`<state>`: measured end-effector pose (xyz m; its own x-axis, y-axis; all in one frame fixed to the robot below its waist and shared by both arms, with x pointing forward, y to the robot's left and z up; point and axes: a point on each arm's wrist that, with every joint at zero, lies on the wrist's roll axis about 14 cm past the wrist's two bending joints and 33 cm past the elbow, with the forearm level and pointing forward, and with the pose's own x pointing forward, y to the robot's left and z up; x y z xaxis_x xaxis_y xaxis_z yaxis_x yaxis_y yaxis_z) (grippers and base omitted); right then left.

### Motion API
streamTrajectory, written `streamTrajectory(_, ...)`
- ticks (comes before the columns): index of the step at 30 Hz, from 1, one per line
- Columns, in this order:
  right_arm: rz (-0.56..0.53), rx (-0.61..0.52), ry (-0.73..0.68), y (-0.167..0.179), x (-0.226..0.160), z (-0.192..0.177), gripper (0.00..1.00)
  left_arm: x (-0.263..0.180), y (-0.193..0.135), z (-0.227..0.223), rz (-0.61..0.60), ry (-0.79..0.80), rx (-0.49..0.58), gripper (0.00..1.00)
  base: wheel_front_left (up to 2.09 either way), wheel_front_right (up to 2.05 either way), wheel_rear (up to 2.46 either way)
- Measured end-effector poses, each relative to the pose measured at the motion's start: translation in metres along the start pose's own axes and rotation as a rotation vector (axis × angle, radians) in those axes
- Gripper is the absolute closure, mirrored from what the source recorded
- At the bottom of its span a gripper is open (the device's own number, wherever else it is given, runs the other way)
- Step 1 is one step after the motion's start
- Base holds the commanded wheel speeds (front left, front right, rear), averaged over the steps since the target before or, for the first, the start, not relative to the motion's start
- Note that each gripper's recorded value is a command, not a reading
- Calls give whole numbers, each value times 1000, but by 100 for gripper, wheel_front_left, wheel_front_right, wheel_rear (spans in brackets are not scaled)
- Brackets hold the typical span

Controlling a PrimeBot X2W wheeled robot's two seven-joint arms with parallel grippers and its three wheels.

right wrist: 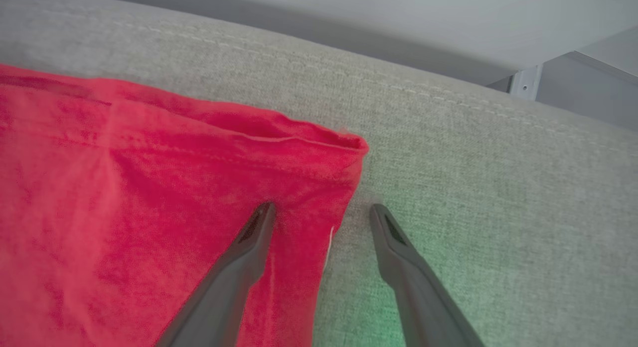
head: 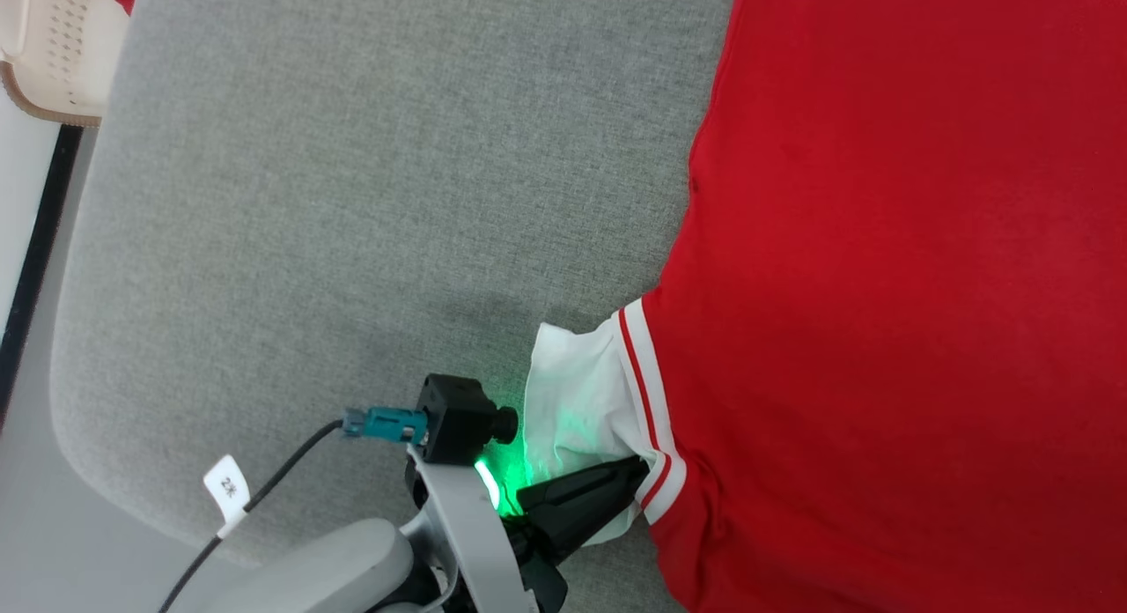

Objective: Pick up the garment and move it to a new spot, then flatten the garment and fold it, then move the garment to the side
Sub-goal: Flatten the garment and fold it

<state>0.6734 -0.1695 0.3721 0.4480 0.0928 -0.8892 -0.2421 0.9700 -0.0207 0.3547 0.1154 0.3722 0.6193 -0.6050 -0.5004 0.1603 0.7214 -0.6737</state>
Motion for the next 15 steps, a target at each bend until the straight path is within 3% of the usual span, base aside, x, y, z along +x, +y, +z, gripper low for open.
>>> streamTrajectory(1, 3, 0, 0, 0, 1, 0, 56, 0, 1, 0, 0, -2, -3, 100, 0, 0, 0)
streamTrajectory(3, 5, 3, -3, -1, 3, 1, 100, 1, 1, 0, -1, -3, -6, 100, 0, 0, 0)
streamTrajectory(15, 45, -2, -48, 4, -16, -5, 100, -1, 1, 12, -4, -79, -8, 100, 0, 0, 0)
